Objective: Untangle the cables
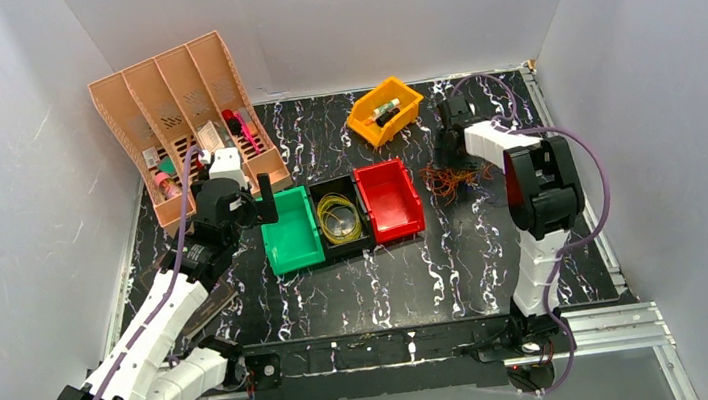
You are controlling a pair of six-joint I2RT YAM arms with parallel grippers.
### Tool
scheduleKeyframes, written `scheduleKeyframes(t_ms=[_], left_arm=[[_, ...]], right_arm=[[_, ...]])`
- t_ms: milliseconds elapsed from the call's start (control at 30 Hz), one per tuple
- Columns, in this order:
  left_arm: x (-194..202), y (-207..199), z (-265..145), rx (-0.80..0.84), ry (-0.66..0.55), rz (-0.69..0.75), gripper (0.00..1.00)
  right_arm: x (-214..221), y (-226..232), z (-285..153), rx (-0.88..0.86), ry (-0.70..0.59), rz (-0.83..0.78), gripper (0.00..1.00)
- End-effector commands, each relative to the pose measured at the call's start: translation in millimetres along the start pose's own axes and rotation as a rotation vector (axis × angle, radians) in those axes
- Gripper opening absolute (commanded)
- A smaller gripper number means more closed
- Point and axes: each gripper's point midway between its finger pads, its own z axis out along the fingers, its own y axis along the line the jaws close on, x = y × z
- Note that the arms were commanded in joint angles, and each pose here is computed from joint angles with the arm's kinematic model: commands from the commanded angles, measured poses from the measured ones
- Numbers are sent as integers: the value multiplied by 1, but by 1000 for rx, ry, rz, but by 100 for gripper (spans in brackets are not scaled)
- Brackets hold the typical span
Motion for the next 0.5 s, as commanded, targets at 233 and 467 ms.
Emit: scheduleKeyframes(t_ms=[233,467], left_arm=[[-3,5,-3,-25,-9,0,98],[0,11,-1,-69,4,-3,98]], right_arm=[[9,-12,-19,-3,-92,93,30],[1,-21,-69,-39,-216,180,3]])
